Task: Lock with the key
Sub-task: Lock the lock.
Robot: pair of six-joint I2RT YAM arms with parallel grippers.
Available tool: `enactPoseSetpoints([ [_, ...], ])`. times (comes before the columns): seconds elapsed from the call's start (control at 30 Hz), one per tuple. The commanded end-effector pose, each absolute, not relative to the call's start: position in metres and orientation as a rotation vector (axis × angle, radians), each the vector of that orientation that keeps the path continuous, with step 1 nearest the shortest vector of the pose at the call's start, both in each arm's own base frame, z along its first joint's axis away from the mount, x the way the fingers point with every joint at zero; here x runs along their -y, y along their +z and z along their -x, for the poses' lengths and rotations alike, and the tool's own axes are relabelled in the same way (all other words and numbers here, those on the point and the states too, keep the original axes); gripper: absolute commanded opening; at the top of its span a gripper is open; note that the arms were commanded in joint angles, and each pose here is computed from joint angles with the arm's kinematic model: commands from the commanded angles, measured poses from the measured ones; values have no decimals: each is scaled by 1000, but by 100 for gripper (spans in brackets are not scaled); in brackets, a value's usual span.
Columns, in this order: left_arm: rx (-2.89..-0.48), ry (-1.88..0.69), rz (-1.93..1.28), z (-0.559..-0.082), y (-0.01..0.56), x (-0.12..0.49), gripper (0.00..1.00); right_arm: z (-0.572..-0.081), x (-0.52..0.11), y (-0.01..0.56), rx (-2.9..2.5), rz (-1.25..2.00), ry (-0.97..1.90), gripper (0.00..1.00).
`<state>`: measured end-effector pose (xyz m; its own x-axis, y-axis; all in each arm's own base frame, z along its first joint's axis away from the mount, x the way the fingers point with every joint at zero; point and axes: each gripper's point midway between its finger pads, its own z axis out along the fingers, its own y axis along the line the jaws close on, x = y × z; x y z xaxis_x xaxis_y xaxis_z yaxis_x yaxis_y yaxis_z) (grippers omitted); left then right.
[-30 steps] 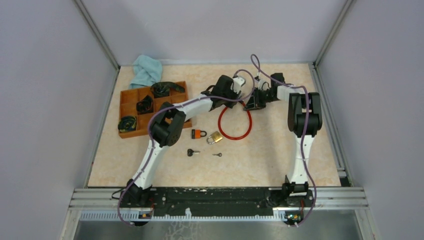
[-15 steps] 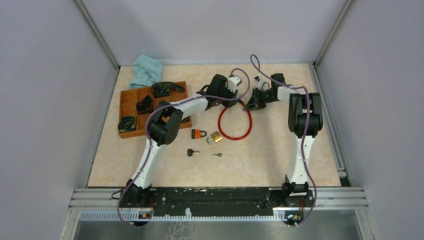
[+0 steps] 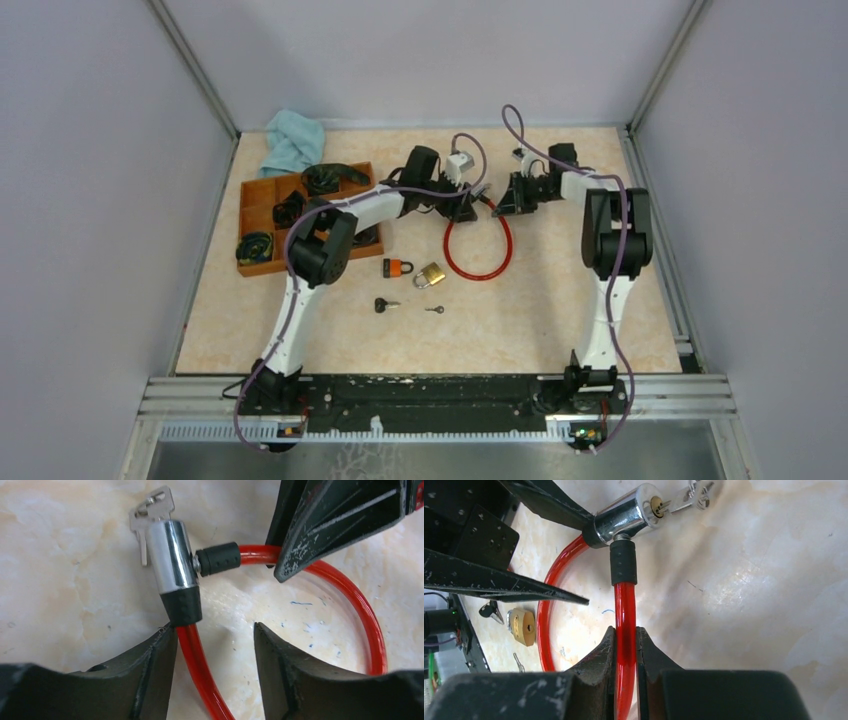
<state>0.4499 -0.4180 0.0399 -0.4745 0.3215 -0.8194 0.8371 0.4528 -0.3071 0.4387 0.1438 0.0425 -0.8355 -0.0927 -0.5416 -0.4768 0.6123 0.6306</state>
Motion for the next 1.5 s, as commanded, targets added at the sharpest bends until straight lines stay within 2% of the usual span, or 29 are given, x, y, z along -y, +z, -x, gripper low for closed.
enactPoseSetpoints([
  [0.0, -2051, -1112, -961, -429, 46, 411, 67, -450, -150, 101, -2165, 605, 1105, 0],
  [0.13, -2045, -1155, -941, -431, 53, 404, 71, -444, -150, 105, -2144, 637, 1109, 0],
  [0.6, -1964, -1395, -935, -426, 90, 394, 72, -421, -153, 126, -2056, 778, 1129, 0],
  [0.77, -1973, -1366, -923, -428, 91, 392, 69, -421, -152, 120, -2085, 754, 1115, 0],
  [1.03, -1991, -1334, -905, -435, 87, 392, 45, -413, -154, 112, -2125, 746, 1123, 0],
  [1.27, -2003, -1320, -877, -440, 86, 393, 30, -408, -158, 108, -2141, 760, 1131, 0],
  [1.47, -2009, -1277, -864, -442, 85, 391, 5, -407, -166, 107, -2162, 760, 1149, 0],
])
